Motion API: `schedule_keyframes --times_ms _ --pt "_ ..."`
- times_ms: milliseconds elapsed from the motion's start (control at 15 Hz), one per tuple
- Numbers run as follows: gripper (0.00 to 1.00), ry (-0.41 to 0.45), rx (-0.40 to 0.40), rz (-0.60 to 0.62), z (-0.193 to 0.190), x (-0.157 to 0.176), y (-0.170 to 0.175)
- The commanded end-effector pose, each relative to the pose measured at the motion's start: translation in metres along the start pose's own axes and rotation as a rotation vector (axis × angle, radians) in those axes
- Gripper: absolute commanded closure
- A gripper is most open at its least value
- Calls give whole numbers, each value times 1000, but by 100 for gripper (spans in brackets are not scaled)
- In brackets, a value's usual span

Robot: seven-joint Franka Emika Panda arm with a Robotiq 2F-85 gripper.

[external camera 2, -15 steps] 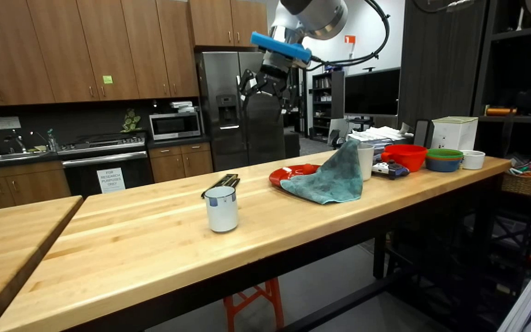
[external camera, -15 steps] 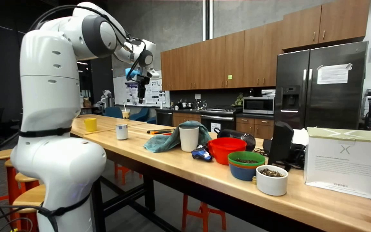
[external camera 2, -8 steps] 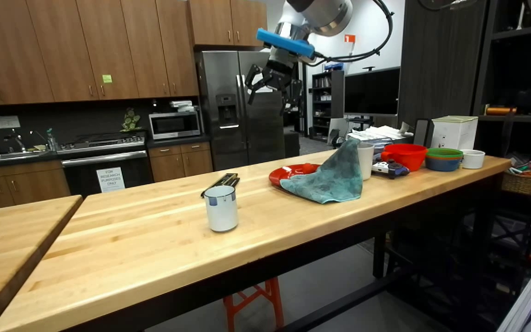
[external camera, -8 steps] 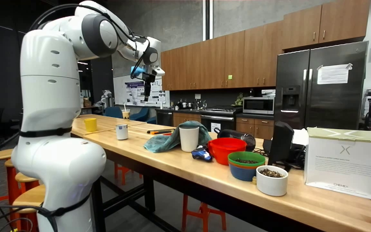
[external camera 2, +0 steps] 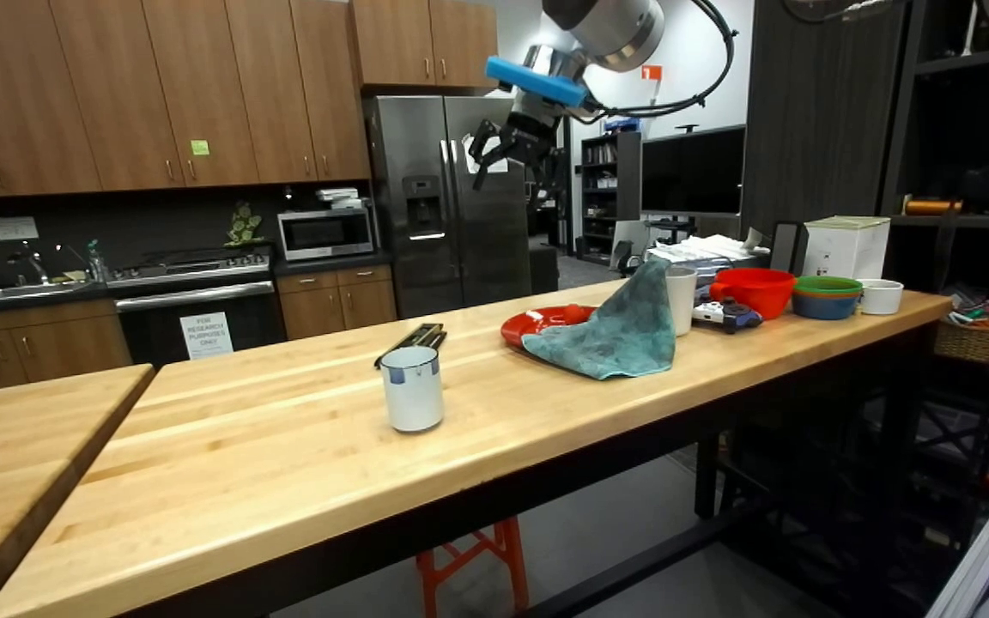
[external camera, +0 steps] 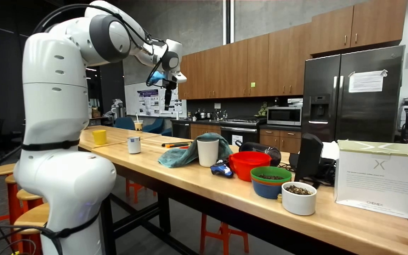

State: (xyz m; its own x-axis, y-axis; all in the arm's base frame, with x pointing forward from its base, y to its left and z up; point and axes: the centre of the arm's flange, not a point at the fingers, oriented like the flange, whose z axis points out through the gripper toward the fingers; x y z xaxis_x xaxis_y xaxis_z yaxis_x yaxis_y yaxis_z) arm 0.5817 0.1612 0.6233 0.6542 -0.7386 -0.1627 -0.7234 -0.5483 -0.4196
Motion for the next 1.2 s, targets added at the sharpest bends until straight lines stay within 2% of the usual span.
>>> schedule_keyframes --times_ms 0,467,1133 --pt "0 20 19 62 -9 14 1" --pt "0 46 18 140 -13 39 13" --pt "0 56 21 186 -18 49 18"
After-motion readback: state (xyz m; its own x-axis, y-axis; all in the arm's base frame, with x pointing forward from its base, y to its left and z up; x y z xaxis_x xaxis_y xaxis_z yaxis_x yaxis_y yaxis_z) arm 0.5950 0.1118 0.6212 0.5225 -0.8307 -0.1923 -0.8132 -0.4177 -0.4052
